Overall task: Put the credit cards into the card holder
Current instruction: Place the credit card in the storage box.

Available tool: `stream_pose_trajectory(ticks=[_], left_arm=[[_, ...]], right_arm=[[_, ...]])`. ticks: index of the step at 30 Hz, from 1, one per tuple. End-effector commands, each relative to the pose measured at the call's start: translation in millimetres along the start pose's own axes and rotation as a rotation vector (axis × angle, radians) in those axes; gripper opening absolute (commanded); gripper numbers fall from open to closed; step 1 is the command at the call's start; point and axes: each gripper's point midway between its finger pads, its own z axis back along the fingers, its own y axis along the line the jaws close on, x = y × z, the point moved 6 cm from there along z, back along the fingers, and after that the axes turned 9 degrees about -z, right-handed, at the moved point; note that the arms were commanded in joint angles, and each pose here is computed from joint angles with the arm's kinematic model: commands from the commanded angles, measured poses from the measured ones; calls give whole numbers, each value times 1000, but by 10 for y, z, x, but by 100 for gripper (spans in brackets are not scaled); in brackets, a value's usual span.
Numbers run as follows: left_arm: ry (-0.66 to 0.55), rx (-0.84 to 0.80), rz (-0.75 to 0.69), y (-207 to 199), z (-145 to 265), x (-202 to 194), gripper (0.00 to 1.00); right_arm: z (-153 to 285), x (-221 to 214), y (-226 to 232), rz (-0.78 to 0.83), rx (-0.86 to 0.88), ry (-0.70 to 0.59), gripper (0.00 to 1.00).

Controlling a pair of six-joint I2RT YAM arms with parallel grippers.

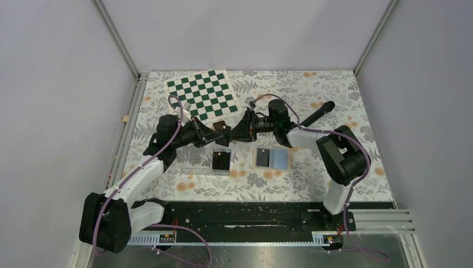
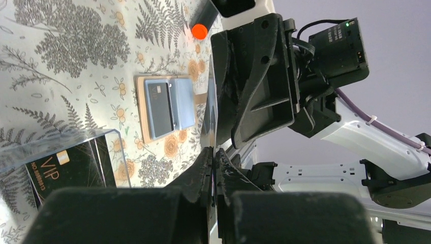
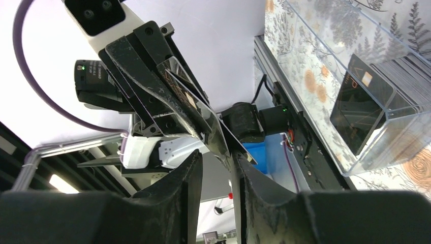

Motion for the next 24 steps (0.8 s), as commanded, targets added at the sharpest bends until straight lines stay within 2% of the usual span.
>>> stream_pose_trajectory(ticks=[1, 11, 19, 24], left_arm=[[48, -191, -61, -304, 23, -32, 0], [68, -282, -86, -421, 75, -50, 0], [102, -311, -79, -424, 70, -78, 0], [126, -300, -61, -365, 36, -104, 0]], right_arm=[[-56, -147, 132, 123, -15, 27, 35], [-74, -125, 146, 149, -14, 30, 35], [-102, -128, 379, 200, 91, 66, 34], [-73, -168, 422, 229, 110, 76, 28]])
